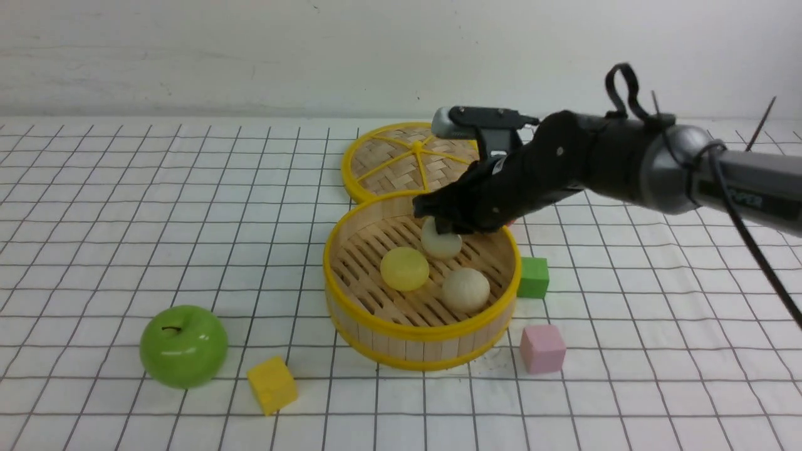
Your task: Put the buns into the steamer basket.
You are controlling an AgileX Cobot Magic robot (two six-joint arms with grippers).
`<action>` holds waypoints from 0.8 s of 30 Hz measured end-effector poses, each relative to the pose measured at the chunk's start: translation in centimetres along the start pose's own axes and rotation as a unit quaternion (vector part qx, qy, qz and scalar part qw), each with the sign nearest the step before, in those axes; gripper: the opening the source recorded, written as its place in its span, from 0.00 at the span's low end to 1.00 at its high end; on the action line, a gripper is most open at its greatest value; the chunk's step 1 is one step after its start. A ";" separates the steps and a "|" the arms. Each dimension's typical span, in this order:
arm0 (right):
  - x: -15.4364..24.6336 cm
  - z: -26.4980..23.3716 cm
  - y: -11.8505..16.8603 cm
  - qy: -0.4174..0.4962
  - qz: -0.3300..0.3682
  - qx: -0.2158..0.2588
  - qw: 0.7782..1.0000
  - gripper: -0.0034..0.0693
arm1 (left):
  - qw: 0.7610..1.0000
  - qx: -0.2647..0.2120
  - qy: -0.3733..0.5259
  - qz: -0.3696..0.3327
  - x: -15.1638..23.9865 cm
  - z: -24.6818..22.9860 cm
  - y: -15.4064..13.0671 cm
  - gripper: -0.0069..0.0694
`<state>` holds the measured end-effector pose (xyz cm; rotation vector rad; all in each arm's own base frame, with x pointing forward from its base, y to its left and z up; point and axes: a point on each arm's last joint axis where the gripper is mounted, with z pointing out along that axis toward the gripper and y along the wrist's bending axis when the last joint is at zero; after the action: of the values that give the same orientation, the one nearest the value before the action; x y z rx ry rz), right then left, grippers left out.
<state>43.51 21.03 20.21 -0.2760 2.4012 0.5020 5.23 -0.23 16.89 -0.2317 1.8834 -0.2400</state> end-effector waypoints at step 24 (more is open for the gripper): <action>-2.6 -16.0 3.3 0.046 0.014 0.006 0.999 0.38 | 1.000 0.000 0.000 0.000 0.0 0.0 0.0 0.32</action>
<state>35.38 17.43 34.15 -0.2674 2.5000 0.4978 5.23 -0.23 16.89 -0.2317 1.8834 -0.2400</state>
